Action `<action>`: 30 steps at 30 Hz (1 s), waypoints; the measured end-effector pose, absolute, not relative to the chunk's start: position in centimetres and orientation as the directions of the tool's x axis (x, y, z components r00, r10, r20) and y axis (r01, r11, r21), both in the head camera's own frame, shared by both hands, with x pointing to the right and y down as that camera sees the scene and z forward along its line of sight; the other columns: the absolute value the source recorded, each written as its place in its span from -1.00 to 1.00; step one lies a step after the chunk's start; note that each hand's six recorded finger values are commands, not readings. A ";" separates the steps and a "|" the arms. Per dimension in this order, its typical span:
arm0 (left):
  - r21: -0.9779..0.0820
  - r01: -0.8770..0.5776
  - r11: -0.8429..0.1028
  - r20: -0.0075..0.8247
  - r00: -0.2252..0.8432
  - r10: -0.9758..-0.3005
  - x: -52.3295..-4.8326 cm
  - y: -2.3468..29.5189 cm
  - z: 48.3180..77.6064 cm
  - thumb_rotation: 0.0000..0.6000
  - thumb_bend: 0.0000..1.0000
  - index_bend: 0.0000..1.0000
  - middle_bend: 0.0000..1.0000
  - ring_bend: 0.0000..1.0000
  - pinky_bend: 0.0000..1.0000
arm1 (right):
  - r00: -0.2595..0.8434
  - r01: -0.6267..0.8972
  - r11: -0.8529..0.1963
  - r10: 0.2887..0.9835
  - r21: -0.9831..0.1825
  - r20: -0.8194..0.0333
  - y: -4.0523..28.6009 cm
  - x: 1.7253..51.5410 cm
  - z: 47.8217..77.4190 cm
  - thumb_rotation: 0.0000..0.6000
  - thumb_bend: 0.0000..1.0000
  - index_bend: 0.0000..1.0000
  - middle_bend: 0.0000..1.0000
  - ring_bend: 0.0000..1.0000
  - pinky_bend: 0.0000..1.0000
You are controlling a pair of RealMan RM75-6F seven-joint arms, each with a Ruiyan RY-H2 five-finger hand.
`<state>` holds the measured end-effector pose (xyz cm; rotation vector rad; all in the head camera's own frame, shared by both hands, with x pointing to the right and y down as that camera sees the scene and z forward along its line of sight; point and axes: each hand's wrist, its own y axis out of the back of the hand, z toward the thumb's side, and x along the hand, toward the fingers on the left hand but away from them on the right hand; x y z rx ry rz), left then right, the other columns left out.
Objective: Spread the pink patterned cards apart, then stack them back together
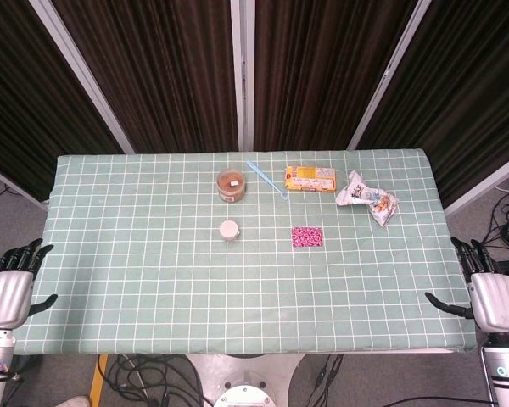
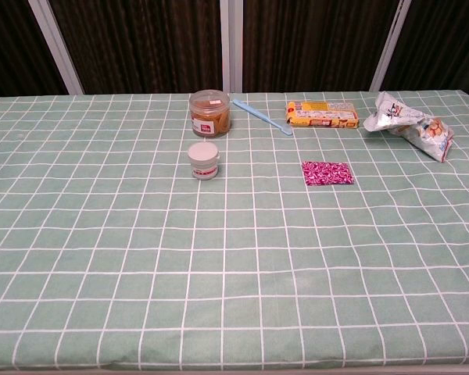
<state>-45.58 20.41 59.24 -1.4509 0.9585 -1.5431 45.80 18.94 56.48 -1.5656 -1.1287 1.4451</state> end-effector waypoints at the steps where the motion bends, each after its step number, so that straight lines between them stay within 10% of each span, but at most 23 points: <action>1: -0.916 0.051 -0.398 0.397 -0.028 -0.917 -45.6 20.4 59.2 1.00 -0.82 -0.57 -0.57 -0.64 -0.62 | -0.009 0.131 -0.363 0.930 -0.923 -0.367 18.9 45.8 56.5 0.39 -0.91 -0.86 -0.73 -0.87 -0.52; 30: -0.922 0.054 -0.383 0.383 -0.018 -0.924 -45.2 20.4 58.8 1.00 -0.82 -0.57 -0.57 -0.64 -0.62 | 0.149 0.121 -0.487 0.870 -0.865 -0.469 16.0 41.5 59.8 0.26 -0.69 -0.80 -0.83 -0.96 -0.65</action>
